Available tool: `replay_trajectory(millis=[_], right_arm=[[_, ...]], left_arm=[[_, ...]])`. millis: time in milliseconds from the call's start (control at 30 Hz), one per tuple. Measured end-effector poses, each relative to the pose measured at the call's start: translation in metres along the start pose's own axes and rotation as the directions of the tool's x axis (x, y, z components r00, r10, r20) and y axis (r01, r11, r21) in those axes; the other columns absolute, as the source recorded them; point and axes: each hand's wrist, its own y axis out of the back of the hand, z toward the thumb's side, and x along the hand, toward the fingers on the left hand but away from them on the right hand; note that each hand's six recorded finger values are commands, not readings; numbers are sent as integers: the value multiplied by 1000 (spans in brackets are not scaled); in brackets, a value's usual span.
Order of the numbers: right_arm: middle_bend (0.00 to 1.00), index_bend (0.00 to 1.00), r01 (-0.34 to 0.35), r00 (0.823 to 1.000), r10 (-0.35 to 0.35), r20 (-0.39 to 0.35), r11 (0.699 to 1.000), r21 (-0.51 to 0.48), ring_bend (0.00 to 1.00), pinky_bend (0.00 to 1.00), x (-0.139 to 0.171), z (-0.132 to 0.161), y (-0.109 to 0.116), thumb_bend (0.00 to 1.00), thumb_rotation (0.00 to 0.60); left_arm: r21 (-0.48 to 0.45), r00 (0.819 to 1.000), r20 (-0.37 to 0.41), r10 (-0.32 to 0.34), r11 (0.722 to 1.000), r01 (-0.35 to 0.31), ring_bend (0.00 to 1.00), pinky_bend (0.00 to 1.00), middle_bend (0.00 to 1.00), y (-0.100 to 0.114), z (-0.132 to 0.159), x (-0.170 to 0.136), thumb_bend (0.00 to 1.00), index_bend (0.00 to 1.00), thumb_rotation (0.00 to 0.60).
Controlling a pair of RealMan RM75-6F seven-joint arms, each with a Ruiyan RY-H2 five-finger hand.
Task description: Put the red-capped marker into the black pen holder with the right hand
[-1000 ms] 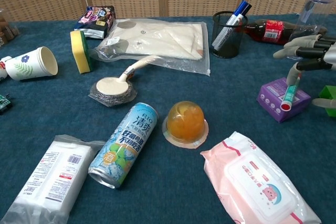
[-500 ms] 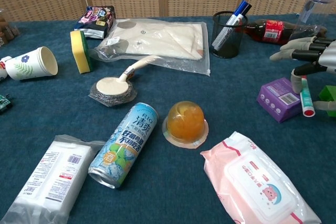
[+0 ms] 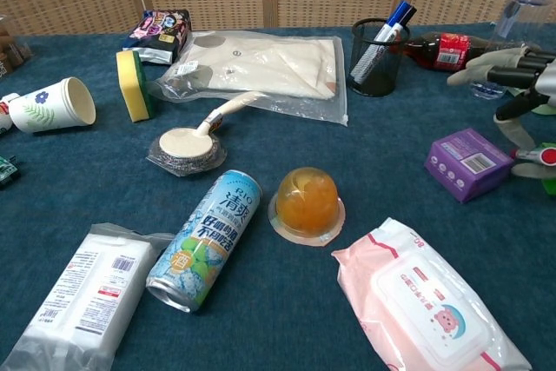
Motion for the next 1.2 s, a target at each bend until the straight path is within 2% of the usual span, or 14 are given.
replay_trajectory(millis=[267,667,1000,1100,1200], right_arm=[[78,687,63,998,-63,4,998,6,0,108,-5,-4,30,289,600],[84,681,182,983,-180,39,982,-52,0,108,-30,-3,95,297,600],[94,688,287,955,-269,124,944,-164,0,123,-90,-4,155,323,600],[94,689,324,942,-295,158,923,-207,0,124,-108,-4,167,336,600],[102,696,346,933,-302,195,901,-262,0,134,-127,-3,170,342,600]], left_arm=[[-8,1000,4,2,1000,-2,0,0,0,1,0,-1,66,0,600],[-29,1000,7,9,1000,-8,0,0,0,5,-5,-3,67,0,600],[-27,1000,15,1,1000,-1,0,0,0,4,-4,-3,66,0,600],[-27,1000,14,-2,1000,3,0,0,0,3,-4,-3,66,0,600],[-29,1000,9,-4,1000,4,0,0,0,3,-5,-2,66,0,600]])
